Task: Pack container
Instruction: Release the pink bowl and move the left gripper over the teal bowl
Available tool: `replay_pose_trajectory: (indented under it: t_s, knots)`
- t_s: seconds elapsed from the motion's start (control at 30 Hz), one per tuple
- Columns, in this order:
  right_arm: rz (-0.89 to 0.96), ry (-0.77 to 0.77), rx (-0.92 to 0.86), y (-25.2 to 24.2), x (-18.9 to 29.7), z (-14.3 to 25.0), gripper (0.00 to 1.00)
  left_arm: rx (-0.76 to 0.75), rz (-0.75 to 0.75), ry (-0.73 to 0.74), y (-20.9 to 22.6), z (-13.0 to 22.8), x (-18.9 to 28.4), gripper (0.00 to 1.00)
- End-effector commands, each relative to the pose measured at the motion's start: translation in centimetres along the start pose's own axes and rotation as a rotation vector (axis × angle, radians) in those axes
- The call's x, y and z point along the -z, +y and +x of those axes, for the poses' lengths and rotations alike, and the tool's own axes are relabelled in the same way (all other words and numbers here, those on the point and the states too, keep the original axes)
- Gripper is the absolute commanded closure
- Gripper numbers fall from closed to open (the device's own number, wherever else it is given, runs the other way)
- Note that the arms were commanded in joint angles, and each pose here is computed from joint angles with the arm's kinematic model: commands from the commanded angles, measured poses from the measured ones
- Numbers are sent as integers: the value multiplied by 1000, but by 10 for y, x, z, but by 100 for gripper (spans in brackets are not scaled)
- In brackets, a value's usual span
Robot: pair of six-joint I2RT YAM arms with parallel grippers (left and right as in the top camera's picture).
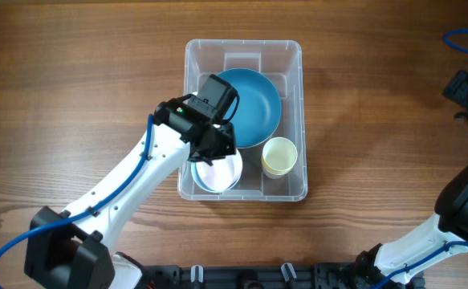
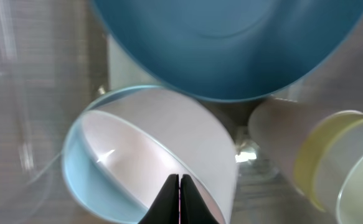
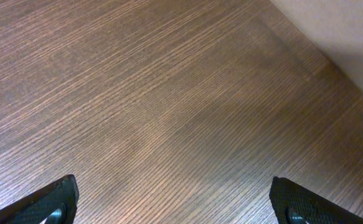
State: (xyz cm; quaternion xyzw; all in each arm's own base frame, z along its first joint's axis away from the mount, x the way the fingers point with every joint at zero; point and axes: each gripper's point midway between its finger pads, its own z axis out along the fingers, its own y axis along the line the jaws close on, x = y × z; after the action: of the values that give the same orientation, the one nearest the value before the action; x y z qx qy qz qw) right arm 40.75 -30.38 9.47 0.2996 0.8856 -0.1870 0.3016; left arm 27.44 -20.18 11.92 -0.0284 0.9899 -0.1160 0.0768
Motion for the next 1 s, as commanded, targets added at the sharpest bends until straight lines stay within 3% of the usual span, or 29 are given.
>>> replay_pose_trajectory:
  t_s: [0.0, 0.37, 0.7, 0.97]
  knots:
    - [8, -10, 1, -3, 1, -4, 0, -19, 59, -15, -17, -5, -2, 96]
    - [8, -10, 1, -3, 1, -4, 0, -32, 110, -77, -29, -20, 0, 96]
    - [8, -10, 1, -3, 1, -4, 0, -76, 96, -35, -39, -3, -7, 96]
    - [8, -10, 1, -3, 1, -4, 0, -84, 29, 55, -33, 10, -41, 96]
